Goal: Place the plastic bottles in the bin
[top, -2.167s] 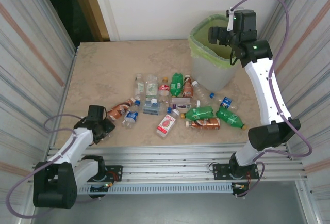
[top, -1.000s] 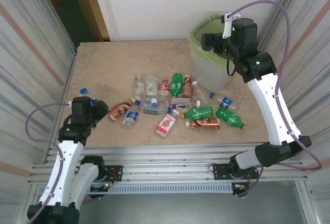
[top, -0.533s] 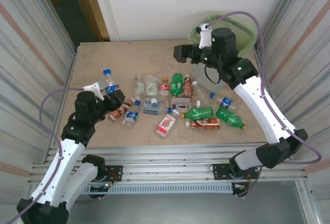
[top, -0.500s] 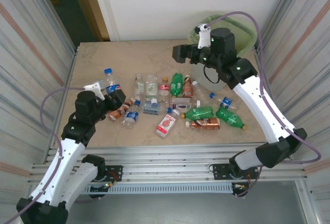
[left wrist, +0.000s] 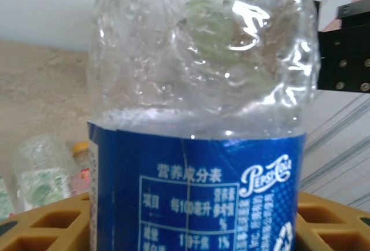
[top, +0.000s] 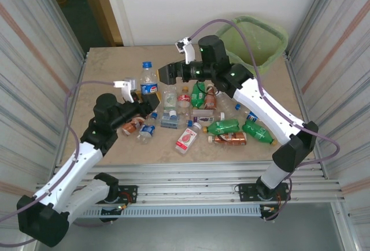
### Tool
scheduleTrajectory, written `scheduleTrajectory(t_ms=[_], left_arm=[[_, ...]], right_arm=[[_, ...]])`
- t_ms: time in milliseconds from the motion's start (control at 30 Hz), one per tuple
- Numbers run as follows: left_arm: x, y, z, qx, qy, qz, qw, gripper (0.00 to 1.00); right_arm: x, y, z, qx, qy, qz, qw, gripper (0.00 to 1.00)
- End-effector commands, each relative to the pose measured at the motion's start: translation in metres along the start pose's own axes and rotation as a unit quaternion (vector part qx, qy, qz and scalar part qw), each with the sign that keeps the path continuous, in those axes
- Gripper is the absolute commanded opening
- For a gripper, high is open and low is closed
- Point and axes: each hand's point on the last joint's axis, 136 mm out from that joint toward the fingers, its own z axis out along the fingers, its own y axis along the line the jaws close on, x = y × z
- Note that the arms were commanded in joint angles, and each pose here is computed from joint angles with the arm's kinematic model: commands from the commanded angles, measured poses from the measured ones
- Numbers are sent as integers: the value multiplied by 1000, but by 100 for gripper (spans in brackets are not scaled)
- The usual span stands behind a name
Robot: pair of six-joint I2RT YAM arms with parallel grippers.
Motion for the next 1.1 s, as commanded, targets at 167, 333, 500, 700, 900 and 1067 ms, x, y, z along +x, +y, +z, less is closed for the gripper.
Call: scheduleTrajectory(t_ms=[167,333,500,700,900,1067], left_arm=[[-23,-28,2,50,-28,42,997,35],[-23,-31,6,58,-22,46,997,35],[-26,-33,6,59,-26,49,997,35],[-27,-31,7,54,-29,50,997,35],[-29,-25,7,38,-35,48,998,35],[-28,-21,7,26,-34,45,998,42]], right_arm=[[0,32,20,-75,21,-9,997,93],[0,37,32,-85,32,-8,996,88],[6,36,46,-94,48,0,994,80],[12,35,56,-104,62,14,993,69],[17,32,59,-106,70,20,992,57],[19,28,58,-94,73,20,993,30]])
